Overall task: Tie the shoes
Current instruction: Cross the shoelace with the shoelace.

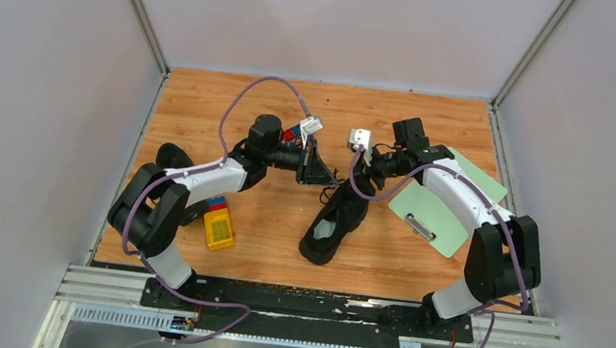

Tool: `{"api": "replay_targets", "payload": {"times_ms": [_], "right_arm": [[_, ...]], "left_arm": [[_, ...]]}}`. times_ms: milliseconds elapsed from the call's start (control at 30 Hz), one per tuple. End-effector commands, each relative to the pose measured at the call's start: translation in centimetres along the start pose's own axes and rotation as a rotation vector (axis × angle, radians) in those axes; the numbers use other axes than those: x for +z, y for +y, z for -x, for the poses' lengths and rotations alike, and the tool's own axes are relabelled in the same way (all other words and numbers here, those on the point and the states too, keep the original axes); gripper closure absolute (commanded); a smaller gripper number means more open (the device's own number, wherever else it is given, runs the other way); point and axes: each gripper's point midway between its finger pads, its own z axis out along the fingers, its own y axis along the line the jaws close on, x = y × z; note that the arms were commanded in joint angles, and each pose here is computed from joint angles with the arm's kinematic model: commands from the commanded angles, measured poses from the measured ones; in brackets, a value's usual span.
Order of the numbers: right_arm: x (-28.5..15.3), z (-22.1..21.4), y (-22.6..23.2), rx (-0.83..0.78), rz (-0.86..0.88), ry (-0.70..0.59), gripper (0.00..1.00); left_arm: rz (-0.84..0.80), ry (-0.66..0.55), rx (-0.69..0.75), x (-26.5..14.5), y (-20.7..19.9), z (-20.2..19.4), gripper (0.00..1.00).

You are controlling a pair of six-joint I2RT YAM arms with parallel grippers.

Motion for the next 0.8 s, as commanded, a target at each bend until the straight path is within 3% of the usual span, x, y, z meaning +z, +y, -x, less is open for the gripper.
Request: {"api": "replay_targets", "payload": {"times_ms": [0,267,300,433,533,767], "right_arm": [[1.5,2.4,-1.4,-0.085,-0.019,-0.06,0.49],[3.1,3.6,-0.2,-0.047,0.027,-0.087,0.57],[3.2,3.7,-0.1,-0.038,0.031,-0.088,0.6],[2.8,4.1,-0.4,-0.017,-0.007,-0.08,0.9],[1.2,4.8,-0.8,-0.034,-0.075,-0.069,0.99],[-2.9,7.0,0.5,-0.048,-0.134,-0.086,1.0]], "left_arm": [[-0.018,-0.034,0.043,-0.3,-0.9,1.2,1.0],[-0.018,-0.043,0.044,-0.2,-0.9,1.5,1.0],[-0.017,-0.044,0.044,-0.2,-0.9,1.5,1.0],[-0.014,-0.041,0.046,-0.3,-0.9,1.5,1.0],[0.001,-0.035,0.06,-0.5,-0.8,1.4,1.0],[0.044,-0.027,0.094,-1.0,-0.5,1.7,1.0]]}}
